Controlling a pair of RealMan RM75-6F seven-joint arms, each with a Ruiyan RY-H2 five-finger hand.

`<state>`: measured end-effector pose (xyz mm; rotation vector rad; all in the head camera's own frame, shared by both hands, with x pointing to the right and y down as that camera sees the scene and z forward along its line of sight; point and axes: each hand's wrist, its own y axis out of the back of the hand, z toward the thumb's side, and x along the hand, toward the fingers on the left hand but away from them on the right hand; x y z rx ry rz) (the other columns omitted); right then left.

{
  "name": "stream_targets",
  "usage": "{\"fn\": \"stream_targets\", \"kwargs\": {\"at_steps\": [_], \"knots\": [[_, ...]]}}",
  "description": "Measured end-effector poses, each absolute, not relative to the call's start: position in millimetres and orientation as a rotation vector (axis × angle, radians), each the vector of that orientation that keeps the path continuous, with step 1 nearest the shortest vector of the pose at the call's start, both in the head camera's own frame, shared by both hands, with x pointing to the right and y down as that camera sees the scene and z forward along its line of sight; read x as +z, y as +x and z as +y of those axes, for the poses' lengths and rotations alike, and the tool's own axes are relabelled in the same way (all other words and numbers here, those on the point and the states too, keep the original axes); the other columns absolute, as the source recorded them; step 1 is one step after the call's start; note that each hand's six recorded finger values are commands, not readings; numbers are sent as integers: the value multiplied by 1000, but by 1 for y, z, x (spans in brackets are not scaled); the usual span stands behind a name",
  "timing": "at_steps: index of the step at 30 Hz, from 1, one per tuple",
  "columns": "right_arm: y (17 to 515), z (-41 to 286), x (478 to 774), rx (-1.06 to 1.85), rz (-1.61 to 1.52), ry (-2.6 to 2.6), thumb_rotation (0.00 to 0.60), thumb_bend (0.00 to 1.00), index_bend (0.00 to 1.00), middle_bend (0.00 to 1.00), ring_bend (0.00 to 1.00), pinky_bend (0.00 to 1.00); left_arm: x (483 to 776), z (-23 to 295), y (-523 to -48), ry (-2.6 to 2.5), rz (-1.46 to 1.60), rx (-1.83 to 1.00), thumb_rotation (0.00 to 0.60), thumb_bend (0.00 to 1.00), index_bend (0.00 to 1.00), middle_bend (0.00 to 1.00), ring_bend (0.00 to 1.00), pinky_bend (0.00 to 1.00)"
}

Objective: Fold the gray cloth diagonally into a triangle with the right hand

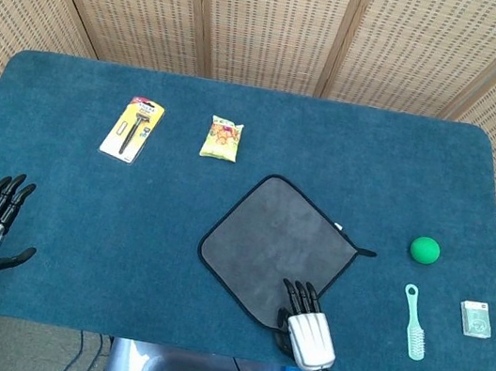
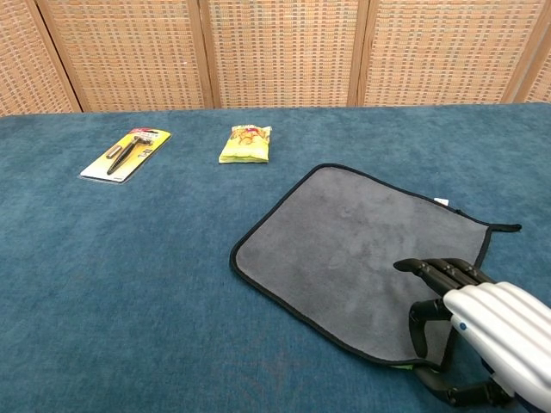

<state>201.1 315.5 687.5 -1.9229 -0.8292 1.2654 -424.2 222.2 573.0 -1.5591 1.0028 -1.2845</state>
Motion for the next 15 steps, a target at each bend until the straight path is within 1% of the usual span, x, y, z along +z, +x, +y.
{"fn": "stream_targets", "kwargs": {"at_steps": [15], "knots": [[199, 312, 688, 1251, -838, -1920, 600, 448, 608, 123, 0, 0, 573, 222, -424, -1560, 1005, -1286, 600, 163, 0, 0, 0, 0]]}}
